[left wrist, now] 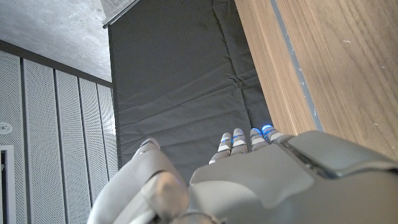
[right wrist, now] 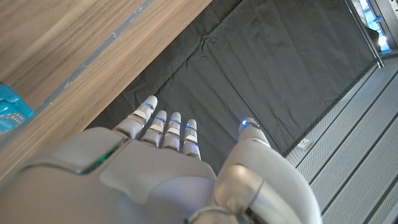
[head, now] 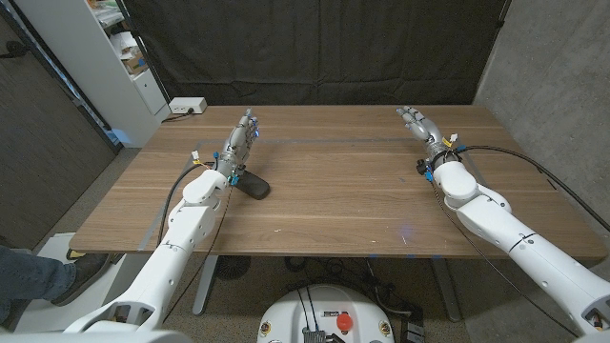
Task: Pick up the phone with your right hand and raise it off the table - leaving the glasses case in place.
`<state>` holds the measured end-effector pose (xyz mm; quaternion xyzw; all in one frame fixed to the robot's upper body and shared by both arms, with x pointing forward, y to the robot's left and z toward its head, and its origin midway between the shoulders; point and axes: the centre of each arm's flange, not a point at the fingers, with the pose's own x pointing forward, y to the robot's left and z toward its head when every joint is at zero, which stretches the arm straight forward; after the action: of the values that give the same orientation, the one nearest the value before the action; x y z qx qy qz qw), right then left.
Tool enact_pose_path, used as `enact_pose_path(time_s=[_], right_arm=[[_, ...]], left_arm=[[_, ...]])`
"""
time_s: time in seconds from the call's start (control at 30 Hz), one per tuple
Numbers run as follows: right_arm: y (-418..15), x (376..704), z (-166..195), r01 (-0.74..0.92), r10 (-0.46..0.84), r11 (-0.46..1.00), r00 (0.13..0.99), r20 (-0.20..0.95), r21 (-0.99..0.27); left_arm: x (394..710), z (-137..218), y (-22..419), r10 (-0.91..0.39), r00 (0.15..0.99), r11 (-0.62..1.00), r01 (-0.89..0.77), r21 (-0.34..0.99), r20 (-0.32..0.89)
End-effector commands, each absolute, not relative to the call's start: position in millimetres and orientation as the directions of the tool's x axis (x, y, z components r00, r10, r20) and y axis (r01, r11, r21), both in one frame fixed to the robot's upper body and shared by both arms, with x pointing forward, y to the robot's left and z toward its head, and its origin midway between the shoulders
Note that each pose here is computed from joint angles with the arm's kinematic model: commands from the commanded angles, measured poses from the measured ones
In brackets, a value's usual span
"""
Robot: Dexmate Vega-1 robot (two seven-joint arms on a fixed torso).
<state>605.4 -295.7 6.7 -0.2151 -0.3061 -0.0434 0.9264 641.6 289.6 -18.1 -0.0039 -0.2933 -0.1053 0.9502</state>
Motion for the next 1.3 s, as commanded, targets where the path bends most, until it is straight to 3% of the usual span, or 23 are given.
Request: enact_pose_path(time_s=[0.03,1.3], right_arm=[[-295.4,604.2,10.4,0.277,0.023,0.854,0.825,0.565,-0.440],[-317.1,594.9,18.6,0.380,-0.063,0.732,0.864,0.499,-0.565]], left_arm=[[641.1,-21.2,288.6,-0.201,0.808,0.977,0.205,0.055,0.555],[632.5,-20.5,275.0,-0.215,0.813,0.976,0.195,0.095,0.542]])
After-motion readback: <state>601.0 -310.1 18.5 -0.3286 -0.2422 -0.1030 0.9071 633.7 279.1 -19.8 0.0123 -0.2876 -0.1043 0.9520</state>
